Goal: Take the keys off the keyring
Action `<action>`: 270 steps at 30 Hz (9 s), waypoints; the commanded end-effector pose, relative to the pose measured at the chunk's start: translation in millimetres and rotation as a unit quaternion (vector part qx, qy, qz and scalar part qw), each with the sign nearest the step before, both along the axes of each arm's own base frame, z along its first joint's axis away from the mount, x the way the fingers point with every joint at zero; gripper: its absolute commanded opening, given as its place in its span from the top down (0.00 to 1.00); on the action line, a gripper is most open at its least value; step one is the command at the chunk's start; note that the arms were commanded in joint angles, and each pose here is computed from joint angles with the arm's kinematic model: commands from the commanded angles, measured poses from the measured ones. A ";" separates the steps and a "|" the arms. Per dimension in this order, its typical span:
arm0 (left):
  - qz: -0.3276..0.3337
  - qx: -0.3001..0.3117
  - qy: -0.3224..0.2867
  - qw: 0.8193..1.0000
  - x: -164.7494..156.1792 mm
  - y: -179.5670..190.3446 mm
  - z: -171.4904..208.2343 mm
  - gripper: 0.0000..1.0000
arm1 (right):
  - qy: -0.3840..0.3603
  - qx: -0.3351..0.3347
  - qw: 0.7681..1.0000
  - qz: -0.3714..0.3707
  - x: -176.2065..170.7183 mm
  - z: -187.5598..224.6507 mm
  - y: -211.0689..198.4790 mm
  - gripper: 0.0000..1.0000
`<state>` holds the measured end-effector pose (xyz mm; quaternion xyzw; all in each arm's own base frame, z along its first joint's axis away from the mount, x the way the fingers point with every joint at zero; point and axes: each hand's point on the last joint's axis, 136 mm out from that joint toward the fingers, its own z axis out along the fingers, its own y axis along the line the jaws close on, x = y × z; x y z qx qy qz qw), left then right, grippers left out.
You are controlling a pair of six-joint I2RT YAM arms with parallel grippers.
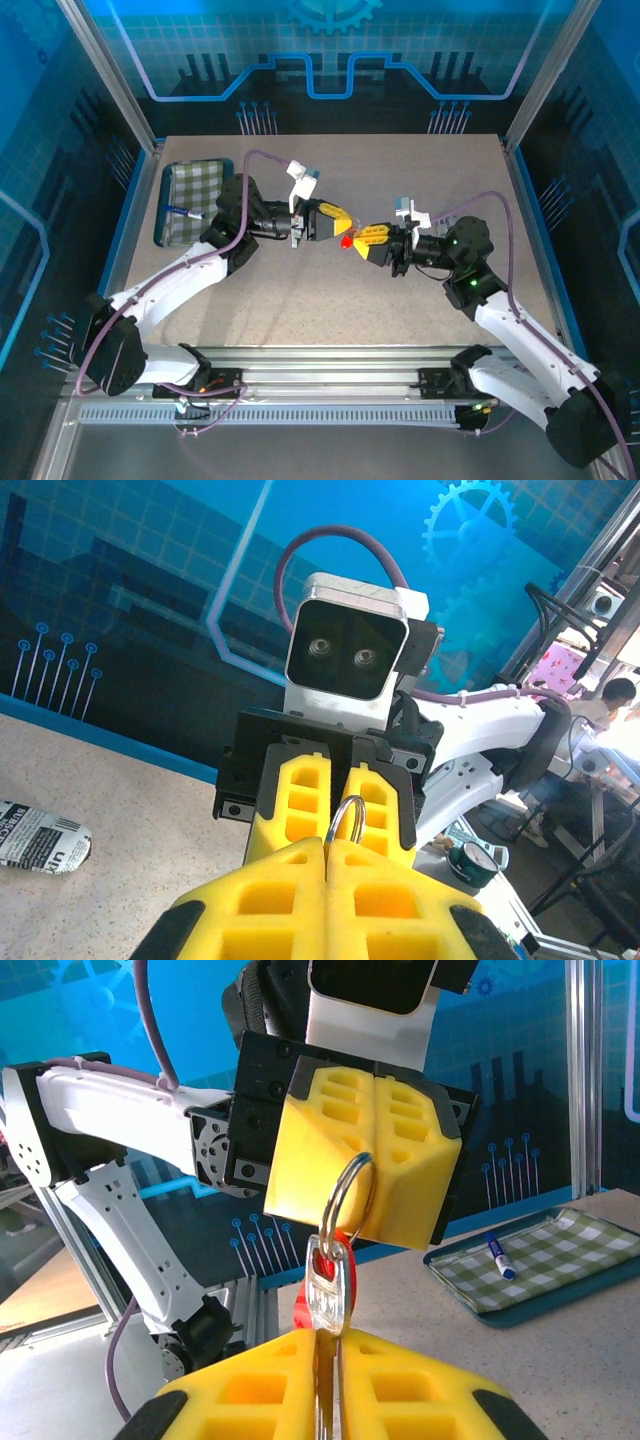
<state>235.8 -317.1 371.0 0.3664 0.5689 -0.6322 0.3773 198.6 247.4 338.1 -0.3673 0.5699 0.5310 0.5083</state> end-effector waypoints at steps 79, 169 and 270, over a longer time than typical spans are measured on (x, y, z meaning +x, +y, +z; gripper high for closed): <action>0.065 -0.036 -0.032 0.997 0.1 11.2 0.9 0.79 | 0.016 0.036 0.999 0.005 2.6 32.8 -0.5 1.00; 0.156 -0.020 -0.267 0.951 -3.3 -4.9 24.0 0.67 | 0.115 0.089 0.983 0.110 8.7 47.1 -4.9 1.00; 0.165 -0.063 -0.264 0.948 -17.6 11.5 27.6 1.00 | 0.129 -0.021 0.991 0.001 10.2 10.1 -9.6 1.00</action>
